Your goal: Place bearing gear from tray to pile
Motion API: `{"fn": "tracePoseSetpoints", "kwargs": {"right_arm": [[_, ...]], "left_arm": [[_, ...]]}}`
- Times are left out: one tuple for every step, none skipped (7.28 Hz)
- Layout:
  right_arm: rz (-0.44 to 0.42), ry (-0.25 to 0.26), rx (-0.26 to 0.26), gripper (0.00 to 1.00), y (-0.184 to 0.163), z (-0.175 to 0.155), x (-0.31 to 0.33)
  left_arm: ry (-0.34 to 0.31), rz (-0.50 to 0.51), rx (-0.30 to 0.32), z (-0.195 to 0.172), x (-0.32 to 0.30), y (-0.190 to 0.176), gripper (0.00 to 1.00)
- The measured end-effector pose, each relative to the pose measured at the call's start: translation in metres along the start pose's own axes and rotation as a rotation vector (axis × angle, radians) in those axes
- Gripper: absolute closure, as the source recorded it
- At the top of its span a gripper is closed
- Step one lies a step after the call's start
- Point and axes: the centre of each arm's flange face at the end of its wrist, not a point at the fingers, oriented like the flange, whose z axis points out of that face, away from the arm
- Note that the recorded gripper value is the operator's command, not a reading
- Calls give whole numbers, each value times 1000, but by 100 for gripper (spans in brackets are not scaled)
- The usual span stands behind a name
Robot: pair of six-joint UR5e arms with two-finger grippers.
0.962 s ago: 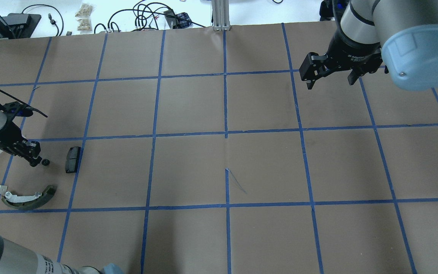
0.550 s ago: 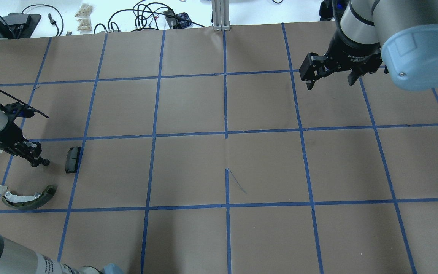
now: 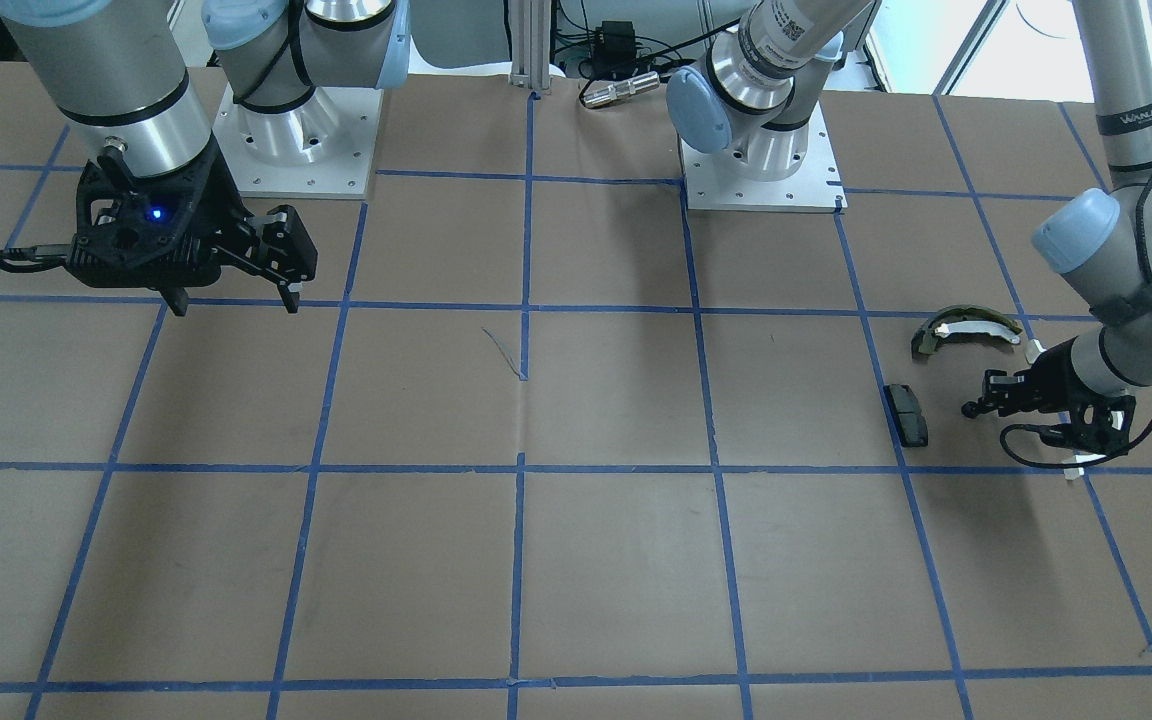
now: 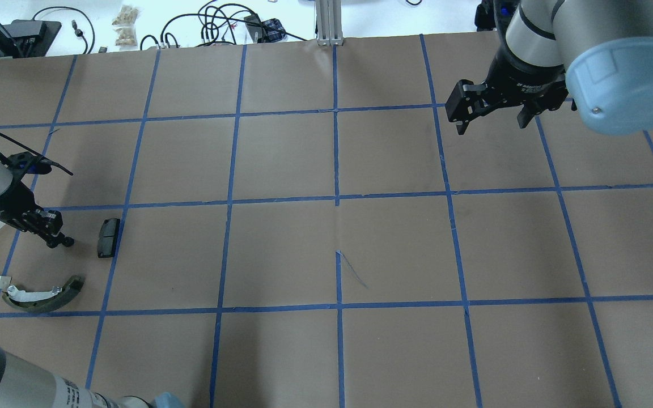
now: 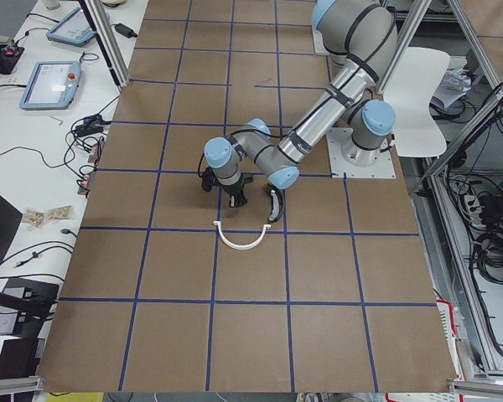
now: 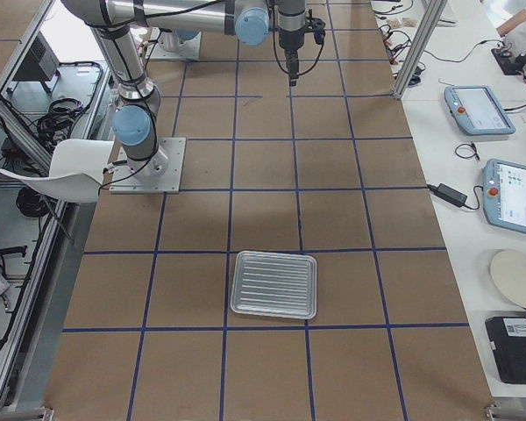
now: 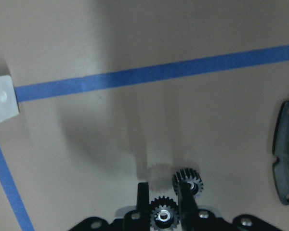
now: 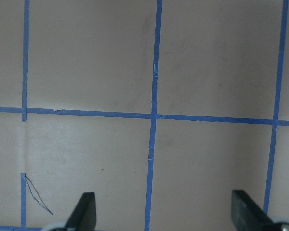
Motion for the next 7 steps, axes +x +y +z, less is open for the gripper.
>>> {"fn": "tracePoseSetpoints", "kwargs": {"right_arm": [[0, -1, -1, 0, 0, 1, 0], [0, -1, -2, 0, 0, 1, 0], [-1, -1, -2, 0, 0, 2, 0], [-1, -1, -2, 0, 0, 2, -1], [-1, -1, -3, 0, -1, 2, 0], [0, -1, -4, 0, -1, 3, 0], [-1, -1, -4, 0, -1, 3, 0]], "left_arm": [[0, 0, 0, 0, 0, 0, 8], [-2, 0, 3, -2, 1, 0, 8], [-10, 2, 9, -8, 3, 0, 7], [-24, 7, 20, -20, 8, -2, 0], [-44, 18, 37, -40, 23, -8, 0], [-66, 24, 57, -69, 54, -20, 0], [-87, 27, 78, -103, 93, -30, 0]]}}
